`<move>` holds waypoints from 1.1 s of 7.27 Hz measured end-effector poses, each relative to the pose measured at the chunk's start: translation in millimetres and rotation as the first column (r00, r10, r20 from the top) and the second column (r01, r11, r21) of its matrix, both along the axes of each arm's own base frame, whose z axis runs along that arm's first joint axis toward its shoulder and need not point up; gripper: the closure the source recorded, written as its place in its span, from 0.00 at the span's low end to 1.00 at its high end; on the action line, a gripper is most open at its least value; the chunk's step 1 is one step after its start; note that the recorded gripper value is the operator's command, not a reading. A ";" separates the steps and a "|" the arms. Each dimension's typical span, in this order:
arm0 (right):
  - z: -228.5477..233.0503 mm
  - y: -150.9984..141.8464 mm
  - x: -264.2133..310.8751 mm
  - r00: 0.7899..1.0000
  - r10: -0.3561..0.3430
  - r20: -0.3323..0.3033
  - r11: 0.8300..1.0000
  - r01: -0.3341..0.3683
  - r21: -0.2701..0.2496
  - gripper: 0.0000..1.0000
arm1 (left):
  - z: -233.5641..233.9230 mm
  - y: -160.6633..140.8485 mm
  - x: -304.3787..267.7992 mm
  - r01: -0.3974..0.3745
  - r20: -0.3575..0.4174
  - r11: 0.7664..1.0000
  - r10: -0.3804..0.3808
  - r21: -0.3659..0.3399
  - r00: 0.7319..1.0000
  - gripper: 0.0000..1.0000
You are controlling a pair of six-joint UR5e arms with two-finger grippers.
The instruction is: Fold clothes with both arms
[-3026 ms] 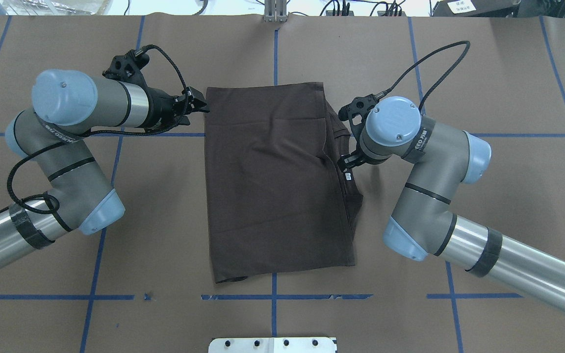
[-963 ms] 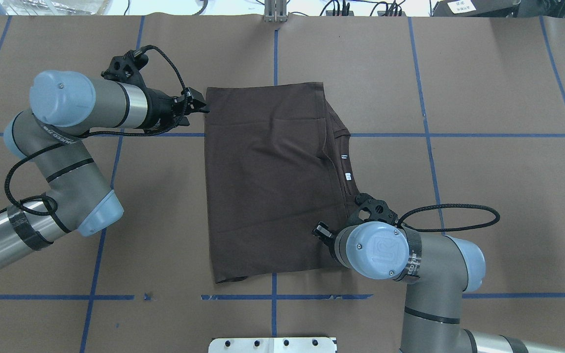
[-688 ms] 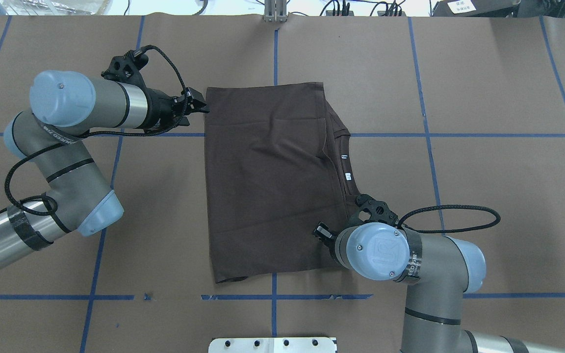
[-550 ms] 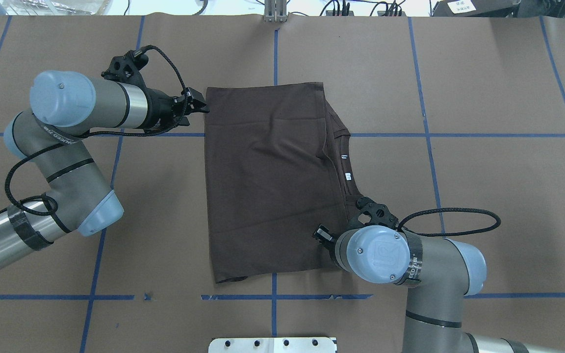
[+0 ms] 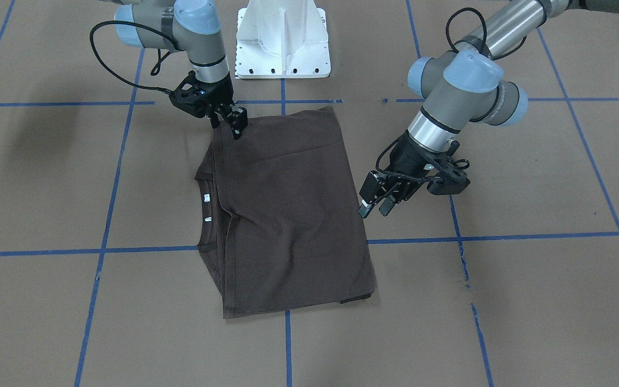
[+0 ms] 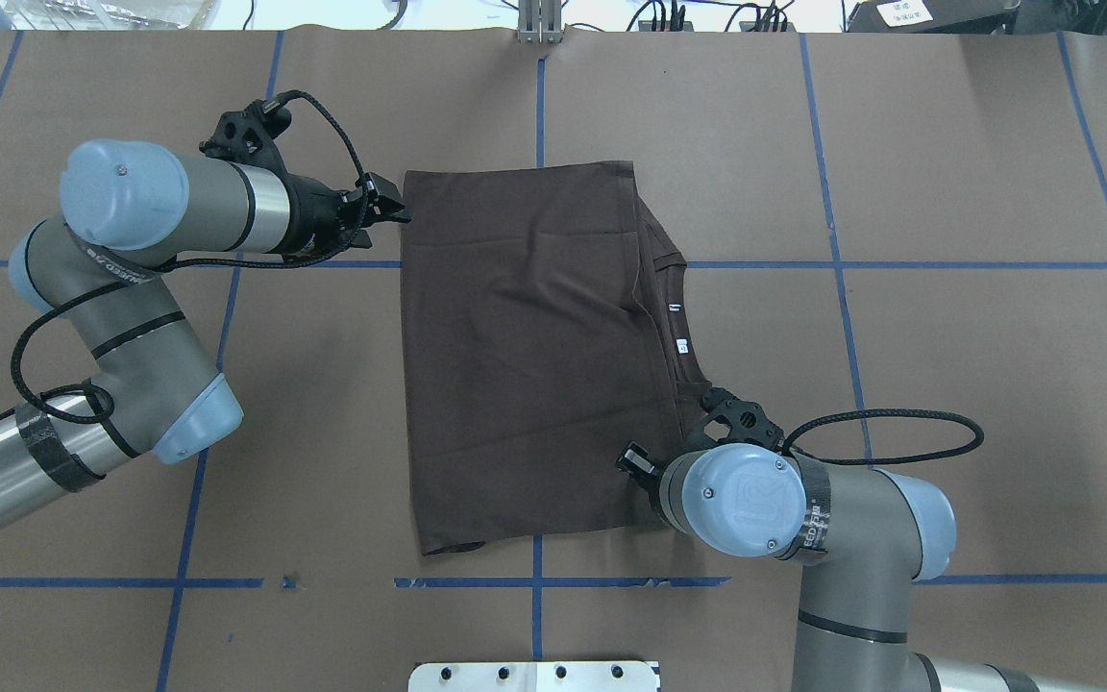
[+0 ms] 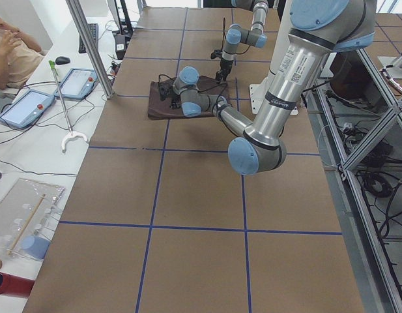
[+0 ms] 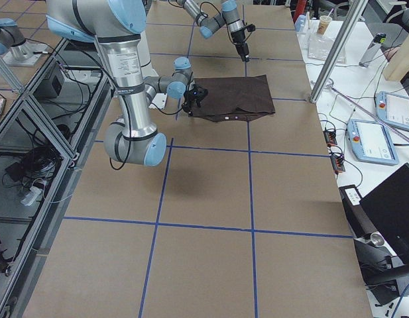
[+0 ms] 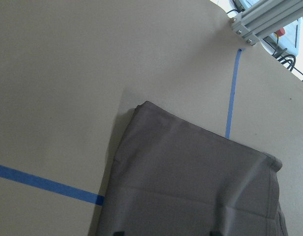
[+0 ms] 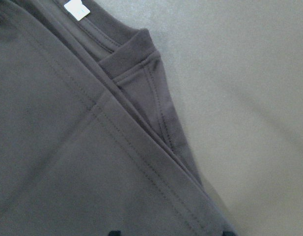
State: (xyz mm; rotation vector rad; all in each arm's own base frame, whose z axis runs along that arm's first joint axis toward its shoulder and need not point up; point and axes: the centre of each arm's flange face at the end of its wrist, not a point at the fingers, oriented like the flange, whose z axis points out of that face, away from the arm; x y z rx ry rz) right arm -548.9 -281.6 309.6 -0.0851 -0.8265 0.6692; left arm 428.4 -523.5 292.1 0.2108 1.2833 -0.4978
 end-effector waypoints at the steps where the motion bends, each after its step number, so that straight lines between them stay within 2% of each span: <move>1: 0.8 0.3 2.3 1.000 0.001 0.000 1.000 -0.001 0.000 0.30 | 0.0 0.2 0.2 0.000 0.000 1.000 0.000 0.000 1.000 0.34; 5: 10.4 15.1 7.4 1.000 -0.016 -0.011 1.000 0.016 0.004 0.31 | 0.2 1.1 1.2 -0.002 0.000 1.000 0.002 0.000 1.000 0.34; 6: 9.9 18.6 5.1 1.000 -0.022 -0.011 1.000 0.022 0.005 0.47 | 0.2 1.1 1.2 -0.002 0.000 1.000 0.002 0.000 1.000 0.34; 7: 9.4 20.5 3.4 1.000 -0.026 -0.010 1.000 0.026 0.005 0.81 | 0.1 1.2 1.2 -0.003 -0.001 1.000 0.003 0.001 1.000 0.34; 8: 8.2 21.1 2.8 1.000 -0.028 -0.008 1.000 0.028 0.005 1.00 | 0.2 1.2 1.2 -0.002 -0.001 1.000 0.002 0.001 1.000 0.34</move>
